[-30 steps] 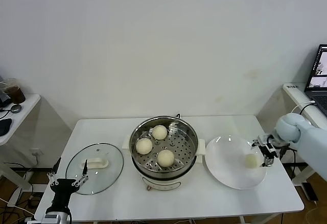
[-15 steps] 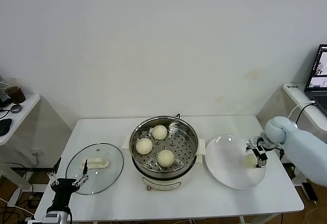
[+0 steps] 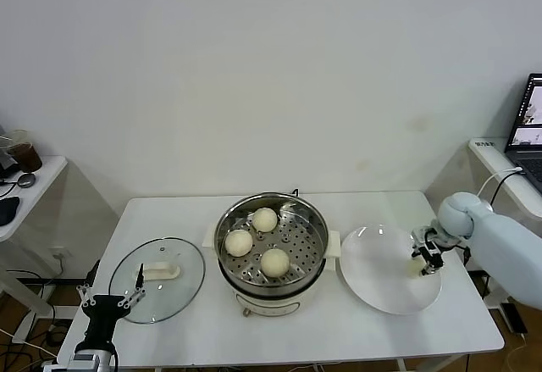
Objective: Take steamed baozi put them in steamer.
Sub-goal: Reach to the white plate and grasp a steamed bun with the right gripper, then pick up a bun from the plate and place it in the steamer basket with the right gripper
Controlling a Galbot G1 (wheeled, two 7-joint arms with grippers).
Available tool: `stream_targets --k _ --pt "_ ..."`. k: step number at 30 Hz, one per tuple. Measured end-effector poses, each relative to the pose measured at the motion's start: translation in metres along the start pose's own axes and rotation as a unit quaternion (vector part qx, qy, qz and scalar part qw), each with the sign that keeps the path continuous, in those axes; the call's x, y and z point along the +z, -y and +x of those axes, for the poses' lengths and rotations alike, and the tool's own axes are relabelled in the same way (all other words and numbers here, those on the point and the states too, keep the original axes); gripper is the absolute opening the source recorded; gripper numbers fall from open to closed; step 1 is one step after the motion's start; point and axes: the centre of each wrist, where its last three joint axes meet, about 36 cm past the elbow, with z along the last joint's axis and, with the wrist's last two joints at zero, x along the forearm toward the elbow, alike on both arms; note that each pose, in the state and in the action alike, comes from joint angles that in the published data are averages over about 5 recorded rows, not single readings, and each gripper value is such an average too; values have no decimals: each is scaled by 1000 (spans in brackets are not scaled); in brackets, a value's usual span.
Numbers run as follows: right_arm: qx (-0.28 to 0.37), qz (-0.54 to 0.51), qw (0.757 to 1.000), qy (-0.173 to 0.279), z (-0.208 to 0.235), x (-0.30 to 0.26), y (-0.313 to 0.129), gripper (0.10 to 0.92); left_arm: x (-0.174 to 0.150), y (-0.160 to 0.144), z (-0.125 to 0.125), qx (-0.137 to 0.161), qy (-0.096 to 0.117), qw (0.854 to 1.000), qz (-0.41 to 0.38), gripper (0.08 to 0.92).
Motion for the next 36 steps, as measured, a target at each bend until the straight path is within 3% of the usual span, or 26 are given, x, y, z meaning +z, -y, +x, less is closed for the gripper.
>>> stream_targets --k 7,16,26,36 --pt "1 -4 1000 6 37 4 1 474 -2 -1 -3 1 4 1000 3 823" --pt "37 9 999 38 128 -25 24 475 -4 4 -11 11 11 1000 11 823" --pt "73 51 991 98 216 -133 56 477 -4 5 -17 17 15 1000 10 823" --pt "66 40 988 130 221 -247 73 484 -2 -1 -19 6 14 1000 9 823"
